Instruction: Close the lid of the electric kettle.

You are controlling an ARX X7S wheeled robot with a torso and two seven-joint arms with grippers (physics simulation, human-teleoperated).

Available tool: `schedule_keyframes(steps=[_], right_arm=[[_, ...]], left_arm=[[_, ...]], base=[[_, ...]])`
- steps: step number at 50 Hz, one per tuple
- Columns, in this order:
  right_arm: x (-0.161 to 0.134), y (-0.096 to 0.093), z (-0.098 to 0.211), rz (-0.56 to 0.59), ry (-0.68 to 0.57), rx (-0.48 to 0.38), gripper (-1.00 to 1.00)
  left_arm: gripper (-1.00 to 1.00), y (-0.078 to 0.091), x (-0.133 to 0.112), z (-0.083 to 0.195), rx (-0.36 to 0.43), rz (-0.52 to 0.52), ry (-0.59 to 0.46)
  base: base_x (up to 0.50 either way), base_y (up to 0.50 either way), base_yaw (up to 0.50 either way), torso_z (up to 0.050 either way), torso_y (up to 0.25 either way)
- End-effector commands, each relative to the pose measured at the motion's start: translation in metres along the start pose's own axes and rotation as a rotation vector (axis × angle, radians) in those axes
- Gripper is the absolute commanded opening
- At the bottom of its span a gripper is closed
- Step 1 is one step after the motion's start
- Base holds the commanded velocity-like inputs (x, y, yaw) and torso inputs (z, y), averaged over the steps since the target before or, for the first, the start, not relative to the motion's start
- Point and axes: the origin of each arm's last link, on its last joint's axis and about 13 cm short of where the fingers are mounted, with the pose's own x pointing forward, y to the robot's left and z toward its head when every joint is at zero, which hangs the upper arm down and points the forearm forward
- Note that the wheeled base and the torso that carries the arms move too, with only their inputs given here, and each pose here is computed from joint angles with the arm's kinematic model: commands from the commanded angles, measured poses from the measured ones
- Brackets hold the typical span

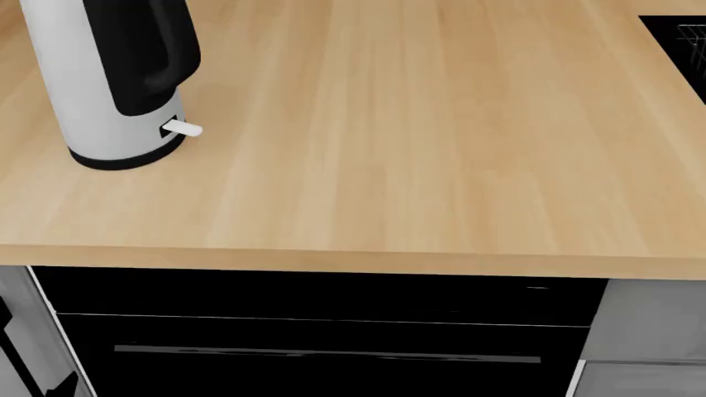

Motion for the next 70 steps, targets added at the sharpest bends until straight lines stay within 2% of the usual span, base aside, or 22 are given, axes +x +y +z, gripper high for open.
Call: schedule_keyframes(steps=[1,14,57,59,65,70], right_arm=[[0.001,0.0,-0.001,0.001,0.0,0.0,1.0],[0.0,0.001,0.0,0.007,0.001,0.0,1.0],[-0.001,0.003,0.0,0.017,0.006,-0.021,1.0],[-0.003,0.004,0.0,0.028,0.016,-0.023,1.0],[-0.005,0.001,0.021,0.01,0.0,-0.074,1.0],[-0.007,-0.005,0.038,-0.01,-0.001,-0.093,1.0]], left_arm=[[1.0,0.0,0.001,-0.001,0.0,0.0,0.0],[1.0,0.001,-0.001,0.001,-0.016,-0.006,-0.009],[1.0,0.001,-0.004,0.002,-0.005,-0.02,-0.014],[1.0,0.001,-0.004,0.0,0.017,-0.008,0.015],[1.0,0.0,-0.006,0.021,0.023,-0.006,0.037],[1.0,-0.001,-0.011,0.043,0.046,-0.042,0.017]], base=[[0.0,0.0,0.0,0.0,0.0],[0.0,0.0,0.0,0.0,0.0],[0.0,0.0,0.0,0.05,0.0],[0.0,0.0,0.0,0.014,0.0],[0.0,0.0,0.0,0.0,0.0],[0.0,0.0,0.0,0.0,0.0]])
